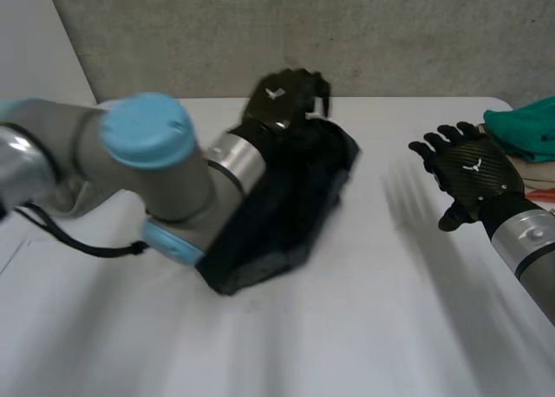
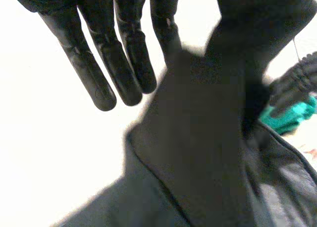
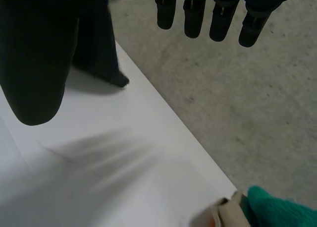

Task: Fold the laundry.

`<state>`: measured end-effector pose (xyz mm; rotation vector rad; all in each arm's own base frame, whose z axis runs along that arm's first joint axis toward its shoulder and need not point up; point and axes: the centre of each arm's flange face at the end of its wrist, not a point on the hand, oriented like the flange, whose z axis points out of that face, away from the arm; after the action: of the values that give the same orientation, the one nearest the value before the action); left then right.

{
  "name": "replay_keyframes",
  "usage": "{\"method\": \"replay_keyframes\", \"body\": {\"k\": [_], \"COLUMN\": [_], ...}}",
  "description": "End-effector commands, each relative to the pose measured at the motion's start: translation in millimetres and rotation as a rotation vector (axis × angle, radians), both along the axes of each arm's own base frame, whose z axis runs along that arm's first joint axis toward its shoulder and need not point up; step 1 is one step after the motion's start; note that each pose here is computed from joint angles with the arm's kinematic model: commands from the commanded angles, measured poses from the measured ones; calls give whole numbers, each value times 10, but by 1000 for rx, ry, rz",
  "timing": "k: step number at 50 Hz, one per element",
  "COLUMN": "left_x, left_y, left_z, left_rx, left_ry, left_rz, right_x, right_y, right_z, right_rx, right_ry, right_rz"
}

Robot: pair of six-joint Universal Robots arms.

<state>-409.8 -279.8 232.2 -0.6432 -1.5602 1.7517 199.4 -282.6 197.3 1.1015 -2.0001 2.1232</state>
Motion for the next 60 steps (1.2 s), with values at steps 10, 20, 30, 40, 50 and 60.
{"method": "replay_keyframes", "body": {"k": [10, 20, 30, 40, 50, 60], "left_x": [316, 1171, 1885, 1855, 1537, 1395], "left_y": [163, -306, -1066, -1245, -1123, -943], "left_z": [426, 611, -419, -889, -1224, -868], "left_rx": [-138, -247, -210, -200, -190, -228], "left_ry": [-69, -212, -631, -708, -718, -706], "left_rz": [74, 331, 361, 296, 180, 214], "right_x": [-148, 280, 864, 1104, 1187, 1134], "right_y": [-126, 260, 251, -114, -363, -354], "right_z": [109, 378, 7, -439, -653, -388], "right_rx": [-10, 132, 247, 122, 26, -10], "right_ry": [7, -46, -55, 48, 132, 105], "right_rz": [-169, -43, 80, 26, 1, -14]}}
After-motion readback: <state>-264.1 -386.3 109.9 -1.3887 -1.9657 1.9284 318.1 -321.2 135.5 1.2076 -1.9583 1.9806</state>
